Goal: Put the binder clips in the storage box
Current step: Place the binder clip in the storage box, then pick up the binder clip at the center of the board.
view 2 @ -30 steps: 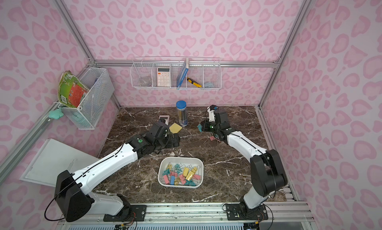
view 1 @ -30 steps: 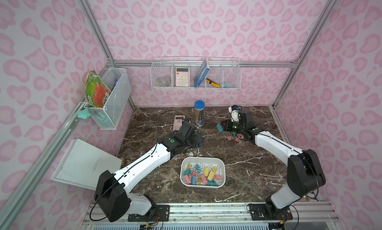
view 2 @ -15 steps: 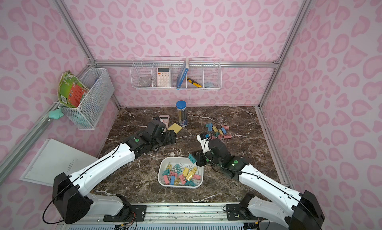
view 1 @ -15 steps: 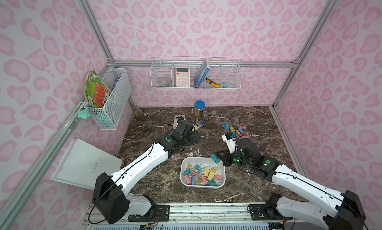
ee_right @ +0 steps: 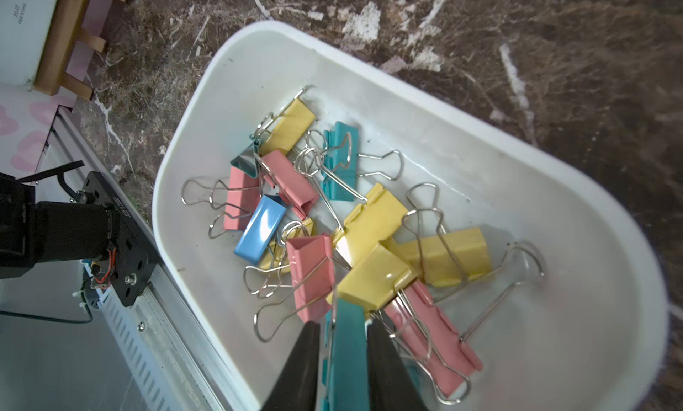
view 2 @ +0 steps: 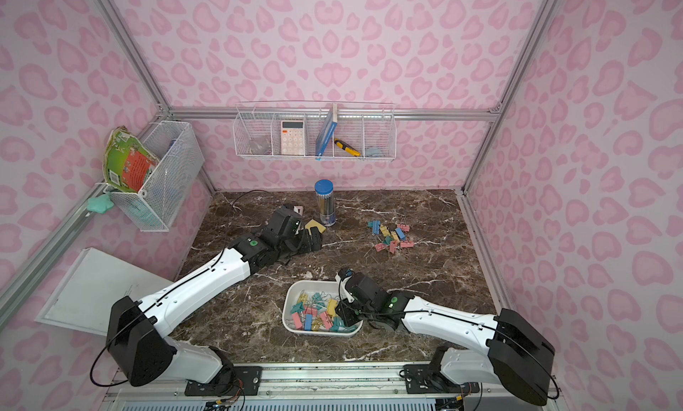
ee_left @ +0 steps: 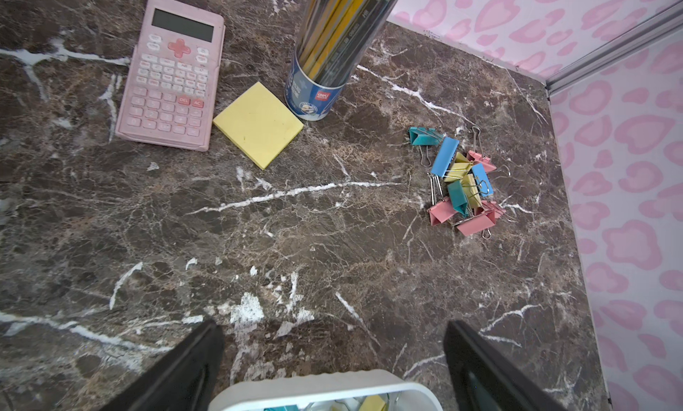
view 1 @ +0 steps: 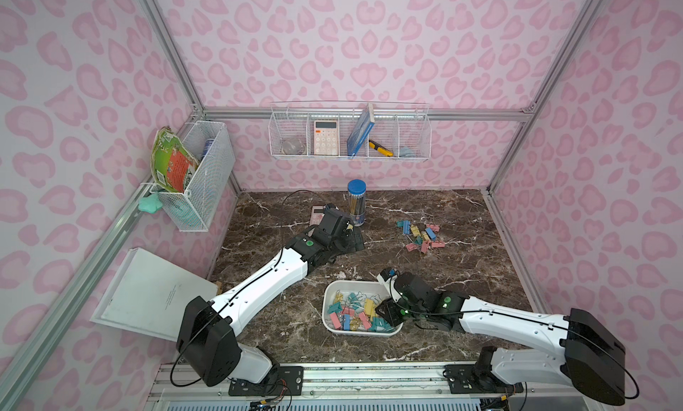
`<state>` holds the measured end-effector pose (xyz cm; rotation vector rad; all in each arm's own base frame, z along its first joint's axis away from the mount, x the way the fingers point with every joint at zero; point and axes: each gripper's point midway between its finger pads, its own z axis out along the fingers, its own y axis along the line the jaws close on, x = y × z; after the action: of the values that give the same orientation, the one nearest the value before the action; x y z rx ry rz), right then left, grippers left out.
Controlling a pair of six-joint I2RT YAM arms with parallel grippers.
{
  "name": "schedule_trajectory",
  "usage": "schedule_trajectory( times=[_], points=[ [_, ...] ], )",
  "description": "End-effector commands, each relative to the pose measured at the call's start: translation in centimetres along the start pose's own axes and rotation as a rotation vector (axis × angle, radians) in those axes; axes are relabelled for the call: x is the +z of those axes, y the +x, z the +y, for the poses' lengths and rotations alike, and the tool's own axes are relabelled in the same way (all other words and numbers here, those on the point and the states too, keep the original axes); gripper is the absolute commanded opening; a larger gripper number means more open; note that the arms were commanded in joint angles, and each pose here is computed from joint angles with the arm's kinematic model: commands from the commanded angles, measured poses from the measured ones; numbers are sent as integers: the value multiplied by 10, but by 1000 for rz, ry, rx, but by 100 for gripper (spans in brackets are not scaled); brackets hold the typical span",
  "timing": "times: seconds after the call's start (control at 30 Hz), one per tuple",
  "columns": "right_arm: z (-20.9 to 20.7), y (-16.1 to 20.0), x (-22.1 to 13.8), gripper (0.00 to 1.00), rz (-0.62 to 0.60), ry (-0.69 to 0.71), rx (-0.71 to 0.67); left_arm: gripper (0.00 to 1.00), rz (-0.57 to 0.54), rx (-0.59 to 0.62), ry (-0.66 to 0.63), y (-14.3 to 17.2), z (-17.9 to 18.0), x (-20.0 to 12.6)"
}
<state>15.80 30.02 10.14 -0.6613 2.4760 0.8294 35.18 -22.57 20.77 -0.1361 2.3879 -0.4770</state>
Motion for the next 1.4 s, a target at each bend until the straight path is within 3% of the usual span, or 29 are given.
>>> schedule_trajectory(
  times=[0.0,0.13,0.23,0.33,0.47,0.57,0.73,0.93,1.1,1.37],
  points=[
    [-4,-28,-17,34,-102,49,34,99,0,28,78,-6,-19,4],
    [-41,-80,-62,42,-309,108,161,98,38,63,161,-13,-47,21],
    [-102,-114,-111,47,-529,156,344,95,74,155,310,-17,-88,45],
    [-156,-126,-149,51,-675,104,504,89,140,191,374,-20,-120,80],
    [-181,-130,-163,51,-680,96,541,88,205,251,355,-16,-142,136],
    [-179,-133,-165,52,-668,98,519,87,202,297,377,-9,-155,174],
    [-175,-129,-170,53,-700,90,501,86,144,267,375,-15,-160,215],
    [-171,-133,-176,53,-712,87,479,81,122,253,290,-11,-144,244],
    [-169,-140,-180,53,-723,81,468,67,142,259,370,0,-154,256],
    [-166,-142,-181,53,-725,61,474,47,184,230,371,12,-146,280]
  ],
)
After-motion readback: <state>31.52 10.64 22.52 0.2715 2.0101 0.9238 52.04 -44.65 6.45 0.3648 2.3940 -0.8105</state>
